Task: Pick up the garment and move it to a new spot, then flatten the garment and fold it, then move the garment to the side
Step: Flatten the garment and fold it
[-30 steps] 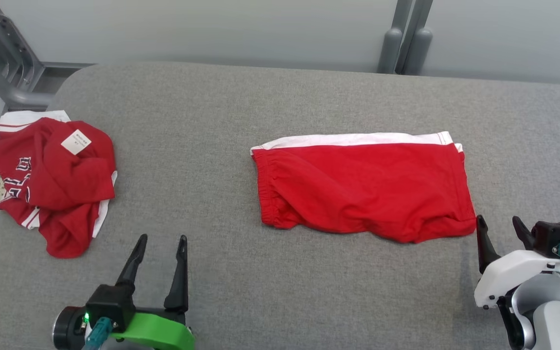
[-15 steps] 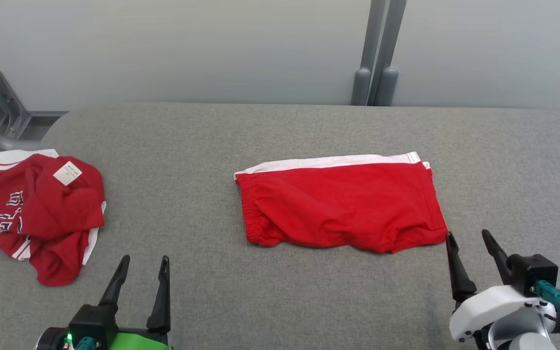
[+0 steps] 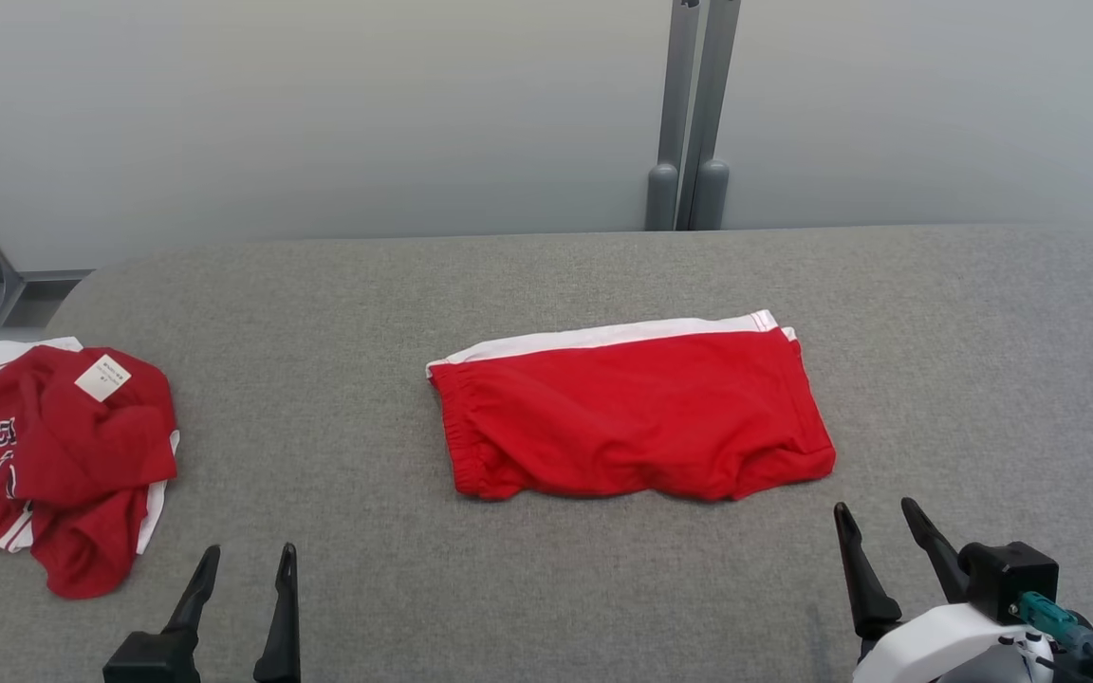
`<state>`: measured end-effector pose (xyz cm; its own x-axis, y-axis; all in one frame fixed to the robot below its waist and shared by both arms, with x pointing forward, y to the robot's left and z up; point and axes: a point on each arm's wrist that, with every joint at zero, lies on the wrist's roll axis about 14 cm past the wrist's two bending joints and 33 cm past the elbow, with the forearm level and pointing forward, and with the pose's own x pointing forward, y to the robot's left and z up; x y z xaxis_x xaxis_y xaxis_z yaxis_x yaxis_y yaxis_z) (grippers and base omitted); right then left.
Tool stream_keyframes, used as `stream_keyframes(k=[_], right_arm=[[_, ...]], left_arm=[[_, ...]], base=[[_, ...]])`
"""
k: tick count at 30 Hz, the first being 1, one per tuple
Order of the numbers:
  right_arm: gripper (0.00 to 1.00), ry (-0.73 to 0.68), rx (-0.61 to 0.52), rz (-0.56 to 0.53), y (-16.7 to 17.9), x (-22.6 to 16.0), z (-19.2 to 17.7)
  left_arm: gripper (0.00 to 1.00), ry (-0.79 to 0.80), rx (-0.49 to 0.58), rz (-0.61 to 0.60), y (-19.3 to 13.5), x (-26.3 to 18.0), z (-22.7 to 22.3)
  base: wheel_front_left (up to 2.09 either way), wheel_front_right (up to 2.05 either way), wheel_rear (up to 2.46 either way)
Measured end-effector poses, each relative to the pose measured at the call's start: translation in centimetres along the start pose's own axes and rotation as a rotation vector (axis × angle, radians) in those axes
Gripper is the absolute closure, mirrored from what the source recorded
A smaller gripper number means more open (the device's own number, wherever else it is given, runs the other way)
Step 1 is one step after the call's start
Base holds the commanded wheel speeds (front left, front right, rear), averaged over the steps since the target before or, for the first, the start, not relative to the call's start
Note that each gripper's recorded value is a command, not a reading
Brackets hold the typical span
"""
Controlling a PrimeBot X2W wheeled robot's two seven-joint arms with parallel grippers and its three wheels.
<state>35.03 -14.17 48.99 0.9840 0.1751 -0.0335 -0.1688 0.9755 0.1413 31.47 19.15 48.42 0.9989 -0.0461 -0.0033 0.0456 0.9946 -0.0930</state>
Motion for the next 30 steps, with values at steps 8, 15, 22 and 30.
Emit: stream_keyframes(k=[8,15,22,30], right_arm=[[0.0,0.022,0.015,0.018,0.6,0.2,-0.6],[0.0,0.036,0.011,0.034,1.1,0.4,-1.0],[0.0,0.092,-0.076,0.091,2.1,1.9,-1.0],[0.0,0.377,-0.236,-0.004,-3.9,6.9,0.5]], left_arm=[[0.0,0.022,0.002,0.012,0.6,-0.1,-0.5],[0.0,0.031,0.002,-0.006,0.0,0.1,-0.8],[0.0,0.042,0.0,-0.016,-0.2,0.5,-1.0],[0.0,0.032,0.015,-0.016,-0.2,1.5,-0.6]], base=[[0.0,0.0,0.0],[0.0,0.0,0.0],[0.0,0.0,0.0],[0.0,0.0,0.0]])
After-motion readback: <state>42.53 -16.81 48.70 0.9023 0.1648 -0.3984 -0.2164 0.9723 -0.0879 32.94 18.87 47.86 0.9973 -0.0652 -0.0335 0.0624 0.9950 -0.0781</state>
